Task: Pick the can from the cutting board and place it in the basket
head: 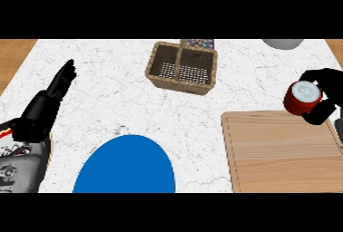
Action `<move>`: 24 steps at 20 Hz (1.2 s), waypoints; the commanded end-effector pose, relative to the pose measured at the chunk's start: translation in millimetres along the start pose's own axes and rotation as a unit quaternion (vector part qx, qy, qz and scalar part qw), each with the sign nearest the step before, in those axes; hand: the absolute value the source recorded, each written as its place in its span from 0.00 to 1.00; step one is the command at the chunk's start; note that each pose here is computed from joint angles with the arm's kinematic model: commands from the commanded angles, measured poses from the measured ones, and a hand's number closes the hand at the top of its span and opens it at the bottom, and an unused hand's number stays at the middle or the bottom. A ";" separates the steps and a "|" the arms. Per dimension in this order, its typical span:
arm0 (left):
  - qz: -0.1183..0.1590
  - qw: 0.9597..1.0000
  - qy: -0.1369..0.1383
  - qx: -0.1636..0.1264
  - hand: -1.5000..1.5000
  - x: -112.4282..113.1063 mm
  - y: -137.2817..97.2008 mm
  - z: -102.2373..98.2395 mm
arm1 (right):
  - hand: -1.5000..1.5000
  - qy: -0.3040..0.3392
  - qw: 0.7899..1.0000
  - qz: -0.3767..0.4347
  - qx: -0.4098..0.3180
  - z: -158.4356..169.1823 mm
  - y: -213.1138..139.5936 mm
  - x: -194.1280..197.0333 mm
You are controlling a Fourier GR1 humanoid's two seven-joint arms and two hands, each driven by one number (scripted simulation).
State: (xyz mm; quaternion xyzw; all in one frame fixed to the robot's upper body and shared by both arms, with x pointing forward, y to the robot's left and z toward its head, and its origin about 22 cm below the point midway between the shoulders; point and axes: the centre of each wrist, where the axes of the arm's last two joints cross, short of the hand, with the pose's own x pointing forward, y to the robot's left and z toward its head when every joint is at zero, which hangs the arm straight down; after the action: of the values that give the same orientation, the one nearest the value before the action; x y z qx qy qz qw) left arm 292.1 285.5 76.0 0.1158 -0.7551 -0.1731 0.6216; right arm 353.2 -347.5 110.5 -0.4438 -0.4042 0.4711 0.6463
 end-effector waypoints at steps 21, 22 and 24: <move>-0.009 1.000 0.001 0.006 0.50 3.8 7.6 -6.9 | 1.00 -0.295 0.882 -0.300 -0.211 66.9 -273.1 130.2; 0.000 1.000 0.009 0.003 0.50 1.5 -0.5 -2.2 | 1.00 -0.298 0.878 -0.310 -0.212 75.7 -279.5 144.0; -0.007 1.000 0.009 -0.003 0.50 0.9 2.4 -1.6 | 1.00 -0.294 0.884 -0.308 -0.192 81.4 -295.9 164.4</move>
State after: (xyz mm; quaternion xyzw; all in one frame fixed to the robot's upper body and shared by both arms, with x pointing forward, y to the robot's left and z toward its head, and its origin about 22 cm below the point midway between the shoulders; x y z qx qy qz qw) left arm 293.9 287.3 75.9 0.1215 -0.7505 -0.1709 0.6267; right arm 391.6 -255.3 393.5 -0.2783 -0.7748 0.2574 0.5059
